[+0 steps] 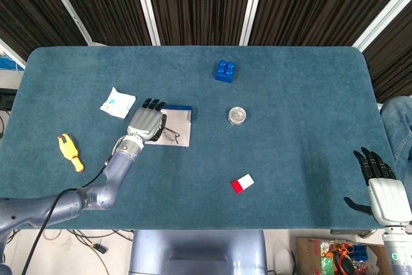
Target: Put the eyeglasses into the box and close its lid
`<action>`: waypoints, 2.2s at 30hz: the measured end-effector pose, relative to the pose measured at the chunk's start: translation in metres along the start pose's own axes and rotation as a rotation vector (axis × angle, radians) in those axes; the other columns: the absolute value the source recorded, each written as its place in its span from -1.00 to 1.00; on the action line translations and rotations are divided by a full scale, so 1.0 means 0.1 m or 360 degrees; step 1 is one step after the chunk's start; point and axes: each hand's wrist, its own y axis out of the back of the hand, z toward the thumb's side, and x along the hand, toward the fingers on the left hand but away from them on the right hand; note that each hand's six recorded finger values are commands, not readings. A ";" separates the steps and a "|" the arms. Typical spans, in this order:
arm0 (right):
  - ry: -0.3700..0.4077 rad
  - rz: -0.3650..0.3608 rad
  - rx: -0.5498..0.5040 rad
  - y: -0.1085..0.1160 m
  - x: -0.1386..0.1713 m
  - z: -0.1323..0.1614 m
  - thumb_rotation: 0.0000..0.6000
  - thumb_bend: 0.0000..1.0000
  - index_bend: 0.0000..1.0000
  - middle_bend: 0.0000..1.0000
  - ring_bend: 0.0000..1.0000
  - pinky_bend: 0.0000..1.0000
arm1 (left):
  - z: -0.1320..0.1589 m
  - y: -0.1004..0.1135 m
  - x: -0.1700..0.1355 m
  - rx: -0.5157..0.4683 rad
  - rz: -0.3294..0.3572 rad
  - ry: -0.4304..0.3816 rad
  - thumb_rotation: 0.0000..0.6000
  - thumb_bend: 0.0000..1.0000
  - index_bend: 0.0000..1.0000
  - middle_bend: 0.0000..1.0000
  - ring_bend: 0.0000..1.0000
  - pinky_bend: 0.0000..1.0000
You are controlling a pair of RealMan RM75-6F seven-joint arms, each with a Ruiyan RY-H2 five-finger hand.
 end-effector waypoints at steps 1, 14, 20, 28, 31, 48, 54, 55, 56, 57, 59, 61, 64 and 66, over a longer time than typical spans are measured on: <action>0.0000 0.0001 0.0000 0.00 0.00 0.00 1.00 -1.00 -1.00 -1.00 -1.00 -0.65 | -0.02 0.00 0.03 -0.0006 -0.0004 0.0021 1.00 -0.15 0.15 -0.79 -1.00 -1.00; -0.0013 0.0015 -0.0026 -0.01 -0.01 -0.01 1.00 -1.00 -1.00 -1.00 -1.00 -0.65 | 0.03 -0.11 0.39 -0.0173 -0.0084 0.0208 1.00 -0.15 0.15 -0.80 -1.00 -1.00; -0.0009 0.0017 -0.0030 -0.01 -0.01 0.00 1.00 -1.00 -1.00 -1.00 -1.00 -0.65 | 0.10 -0.10 0.46 -0.0173 -0.0090 0.0231 1.00 -0.15 0.15 -0.81 -1.00 -1.00; -0.0012 0.0020 -0.0037 -0.01 -0.01 -0.01 1.00 -1.00 -1.00 -1.00 -1.00 -0.65 | 0.11 -0.07 0.51 -0.0167 -0.0078 0.0275 1.00 -0.15 0.15 -0.83 -1.00 -1.00; -0.0011 0.0020 -0.0037 -0.01 -0.01 0.00 1.00 -1.00 -1.00 -1.00 -1.00 -0.65 | 0.09 -0.05 0.53 -0.0174 -0.0069 0.0296 1.00 -0.15 0.15 -0.83 -1.00 -1.00; -0.0024 0.0024 -0.0040 -0.01 -0.01 -0.01 1.00 -1.00 -1.00 -1.00 -1.00 -0.65 | 0.10 -0.08 0.58 -0.0238 -0.0065 0.0365 1.00 -0.16 -0.05 -0.87 -1.00 -1.00; -0.0024 0.0029 -0.0046 -0.02 -0.01 -0.01 1.00 -1.00 -1.00 -1.00 -1.00 -0.65 | 0.11 -0.08 0.58 -0.0239 -0.0079 0.0366 1.00 -0.17 -0.49 -0.90 -1.00 -1.00; -0.0024 0.0029 -0.0047 -0.02 -0.01 -0.01 1.00 -1.00 -1.00 -1.00 -1.00 -0.65 | 0.11 -0.08 0.58 -0.0238 -0.0085 0.0362 1.00 -0.17 -0.53 -0.91 -1.00 -1.00; -0.0024 0.0030 -0.0047 -0.02 -0.01 -0.01 1.00 -1.00 -1.00 -1.00 -1.00 -0.65 | 0.12 -0.09 0.58 -0.0236 -0.0087 0.0360 1.00 -0.17 -0.55 -0.91 -1.00 -1.00; -0.0025 0.0030 -0.0048 -0.02 -0.01 -0.01 1.00 -1.00 -1.00 -1.00 -1.00 -0.65 | 0.13 -0.09 0.57 -0.0233 -0.0092 0.0354 1.00 -0.17 -0.56 -0.91 -1.00 -1.00; -0.0027 0.0030 -0.0050 -0.02 -0.01 -0.01 1.00 -1.00 -1.00 -1.00 -1.00 -0.65 | 0.16 -0.09 0.57 -0.0232 -0.0101 0.0337 1.00 -0.17 -0.58 -0.91 -1.00 -1.00; -0.0031 0.0026 -0.0052 -0.01 -0.01 -0.01 1.00 -1.00 -1.00 -1.00 -1.00 -0.65 | 0.21 -0.07 0.55 -0.0237 -0.0104 0.0312 1.00 -0.17 -0.59 -0.91 -1.00 -1.00; -0.0032 0.0030 -0.0058 -0.01 -0.01 -0.01 1.00 -1.00 -1.00 -1.00 -1.00 -0.65 | 0.27 0.00 0.50 -0.0234 -0.0078 0.0271 1.00 -0.17 -0.59 -0.91 -1.00 -1.00; -0.0031 0.0033 -0.0061 -0.02 -0.01 -0.01 1.00 -1.00 -1.00 -1.00 -1.00 -0.65 | 0.30 0.06 0.44 -0.0229 -0.0043 0.0244 1.00 -0.17 -0.60 -0.91 -1.00 -1.00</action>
